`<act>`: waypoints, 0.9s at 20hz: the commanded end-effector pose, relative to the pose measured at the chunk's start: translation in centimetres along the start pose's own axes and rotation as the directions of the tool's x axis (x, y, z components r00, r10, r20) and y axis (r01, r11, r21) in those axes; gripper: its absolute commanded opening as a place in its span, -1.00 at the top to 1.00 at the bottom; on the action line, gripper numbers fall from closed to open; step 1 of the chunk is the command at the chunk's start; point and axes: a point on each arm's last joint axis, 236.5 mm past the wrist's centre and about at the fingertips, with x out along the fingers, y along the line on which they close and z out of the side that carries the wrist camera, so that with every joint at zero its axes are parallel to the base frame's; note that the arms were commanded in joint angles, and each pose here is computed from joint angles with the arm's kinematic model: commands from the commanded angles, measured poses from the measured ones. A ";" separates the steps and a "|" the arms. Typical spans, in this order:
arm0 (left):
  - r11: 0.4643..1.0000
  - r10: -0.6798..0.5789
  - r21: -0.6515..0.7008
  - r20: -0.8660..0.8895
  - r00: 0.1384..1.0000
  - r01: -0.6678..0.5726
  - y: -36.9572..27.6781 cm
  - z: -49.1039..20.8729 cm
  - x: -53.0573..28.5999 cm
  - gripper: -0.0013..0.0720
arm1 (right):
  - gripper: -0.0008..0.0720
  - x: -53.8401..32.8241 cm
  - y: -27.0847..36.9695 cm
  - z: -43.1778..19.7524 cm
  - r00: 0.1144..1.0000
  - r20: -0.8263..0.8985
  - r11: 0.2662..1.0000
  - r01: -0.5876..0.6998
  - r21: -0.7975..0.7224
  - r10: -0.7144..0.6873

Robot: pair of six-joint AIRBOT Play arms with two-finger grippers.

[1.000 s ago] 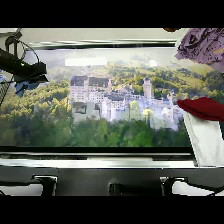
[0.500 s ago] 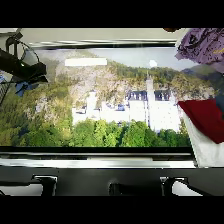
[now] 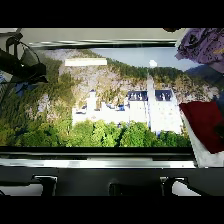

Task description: Fold the clothes and pants, and hang the long-sleeved shirts on hangers.

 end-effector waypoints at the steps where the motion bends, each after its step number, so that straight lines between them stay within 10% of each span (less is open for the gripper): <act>1: 1.000 0.000 0.001 0.001 1.000 0.000 0.0 0.0 0.0 0.92 | 0.90 0.8 -0.2 -0.5 1.000 -0.008 1.000 0.025 -0.017 -0.025; 18: 1.000 0.000 0.001 0.001 1.000 0.000 0.0 0.0 0.0 0.92 | 0.88 1.5 -2.4 -2.1 0.989 -0.057 0.988 0.134 -0.070 -0.138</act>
